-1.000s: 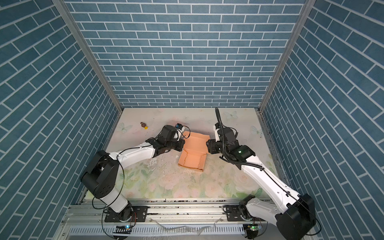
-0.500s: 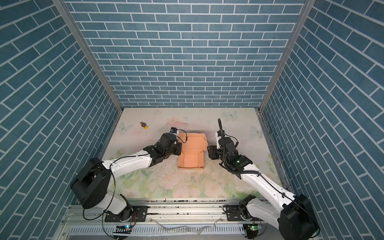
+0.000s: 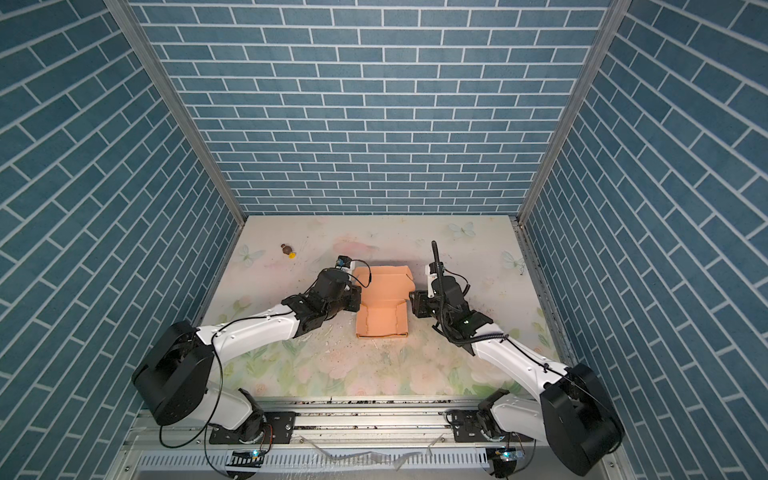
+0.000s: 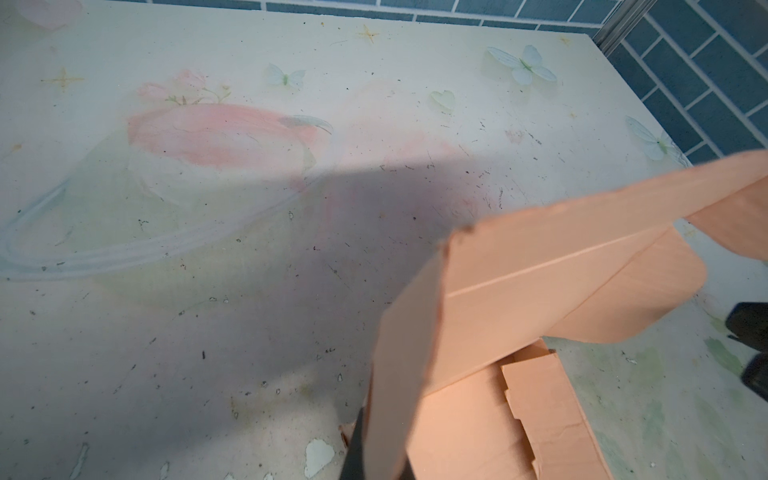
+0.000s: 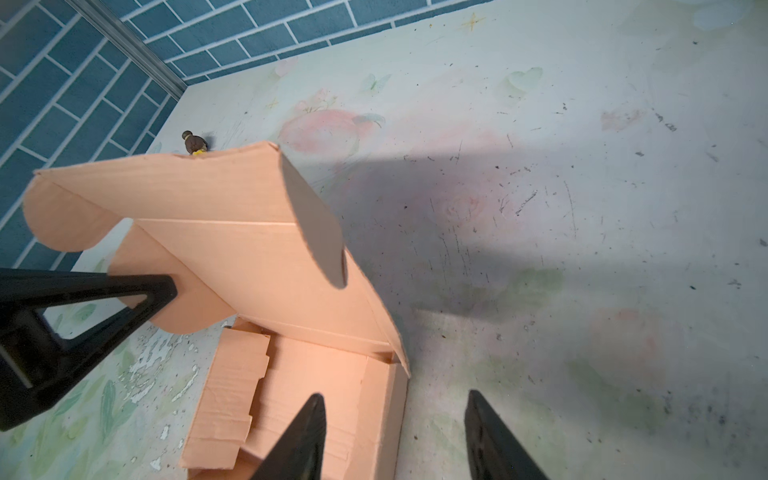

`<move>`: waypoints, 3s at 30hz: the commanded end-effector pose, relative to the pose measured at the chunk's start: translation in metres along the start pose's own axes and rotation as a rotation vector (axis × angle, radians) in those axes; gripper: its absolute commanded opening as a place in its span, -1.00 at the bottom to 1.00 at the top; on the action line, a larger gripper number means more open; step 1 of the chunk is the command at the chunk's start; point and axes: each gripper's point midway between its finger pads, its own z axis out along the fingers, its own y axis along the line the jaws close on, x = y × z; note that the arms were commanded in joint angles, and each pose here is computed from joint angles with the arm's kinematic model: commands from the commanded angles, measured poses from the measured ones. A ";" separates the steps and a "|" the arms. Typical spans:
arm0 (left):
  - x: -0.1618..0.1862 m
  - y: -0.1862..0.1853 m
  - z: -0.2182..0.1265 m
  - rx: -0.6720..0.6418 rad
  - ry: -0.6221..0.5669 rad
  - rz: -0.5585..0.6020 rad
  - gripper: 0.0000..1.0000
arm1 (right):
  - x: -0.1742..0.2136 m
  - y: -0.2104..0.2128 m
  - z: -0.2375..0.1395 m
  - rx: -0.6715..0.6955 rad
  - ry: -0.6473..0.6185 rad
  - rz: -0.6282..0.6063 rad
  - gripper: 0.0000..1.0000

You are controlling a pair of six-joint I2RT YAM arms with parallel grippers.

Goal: Fold the paper box

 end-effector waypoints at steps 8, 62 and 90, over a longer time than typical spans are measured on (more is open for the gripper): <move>-0.001 -0.011 -0.006 0.061 -0.006 -0.001 -1.00 | -0.028 0.009 0.024 0.007 -0.045 -0.117 -0.04; 0.000 -0.030 -0.017 0.067 0.008 0.161 -0.99 | -0.050 -0.003 0.006 0.028 0.451 -0.236 0.15; 0.006 -0.034 -0.022 0.071 -0.006 0.198 -0.99 | -0.029 -0.013 0.032 -0.004 0.500 -0.223 -0.37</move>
